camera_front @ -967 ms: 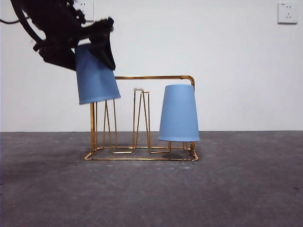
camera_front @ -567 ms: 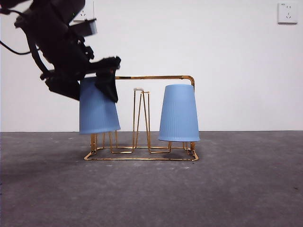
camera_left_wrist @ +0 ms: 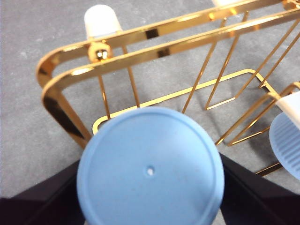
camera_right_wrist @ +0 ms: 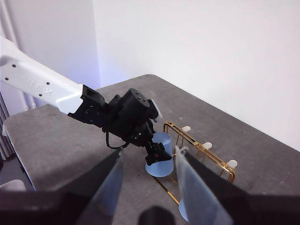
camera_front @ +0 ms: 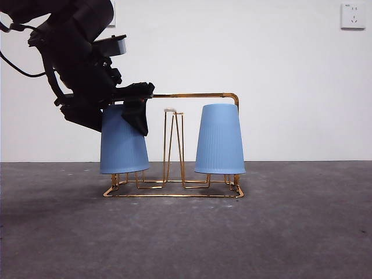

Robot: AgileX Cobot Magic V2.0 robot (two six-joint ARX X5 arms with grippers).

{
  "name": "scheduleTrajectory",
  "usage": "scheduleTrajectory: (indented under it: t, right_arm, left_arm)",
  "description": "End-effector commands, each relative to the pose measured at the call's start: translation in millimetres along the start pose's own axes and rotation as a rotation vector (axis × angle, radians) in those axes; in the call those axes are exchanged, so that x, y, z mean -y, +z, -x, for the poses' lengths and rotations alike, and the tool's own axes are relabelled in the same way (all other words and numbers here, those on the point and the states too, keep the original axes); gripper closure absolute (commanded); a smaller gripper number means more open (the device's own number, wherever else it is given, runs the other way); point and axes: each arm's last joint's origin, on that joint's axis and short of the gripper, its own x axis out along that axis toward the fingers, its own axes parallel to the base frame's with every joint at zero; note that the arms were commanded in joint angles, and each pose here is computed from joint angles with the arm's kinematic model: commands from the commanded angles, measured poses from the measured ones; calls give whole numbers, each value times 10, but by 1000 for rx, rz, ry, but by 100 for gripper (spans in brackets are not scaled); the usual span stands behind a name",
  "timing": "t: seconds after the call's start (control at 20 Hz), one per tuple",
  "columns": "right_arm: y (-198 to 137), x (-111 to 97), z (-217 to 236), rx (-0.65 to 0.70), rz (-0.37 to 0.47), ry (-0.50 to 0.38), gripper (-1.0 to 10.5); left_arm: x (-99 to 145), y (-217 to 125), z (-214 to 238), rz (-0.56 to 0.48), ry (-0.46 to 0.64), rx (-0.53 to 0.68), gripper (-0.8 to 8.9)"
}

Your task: Pick up cup 1,put cup 1 in the cup rack,pick up cup 2,put cup 2 in the cup rack

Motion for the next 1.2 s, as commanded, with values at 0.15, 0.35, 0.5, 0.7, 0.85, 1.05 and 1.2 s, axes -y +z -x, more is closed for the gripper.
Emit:
scheduleTrajectory:
  t: [0.15, 0.35, 0.5, 0.7, 0.85, 1.05, 1.2]
  right_arm:
    - [-3, 0, -6, 0, 5, -1, 756]
    - [-4, 0, -6, 0, 6, -1, 756]
    - [-4, 0, -6, 0, 6, -1, 756]
    - [-4, 0, -6, 0, 7, 0, 756]
    - [-4, 0, -6, 0, 10, 0, 757]
    - [-4, 0, -6, -1, 14, 0, 757]
    - [-4, 1, -19, -4, 15, 0, 756]
  left_arm:
    - [6, -112, -68, -7, 4, -72, 493]
    - [5, -105, -49, 2, 4, -72, 354]
    - [4, -87, -16, 6, 3, -65, 250]
    - [0, -90, 32, 4, 5, -83, 236]
    - [-2, -74, 81, 4, 4, -84, 207]
    - [-6, -40, 206, 4, -4, -85, 207]
    - [-5, 1, 326, 9, -28, -73, 207]
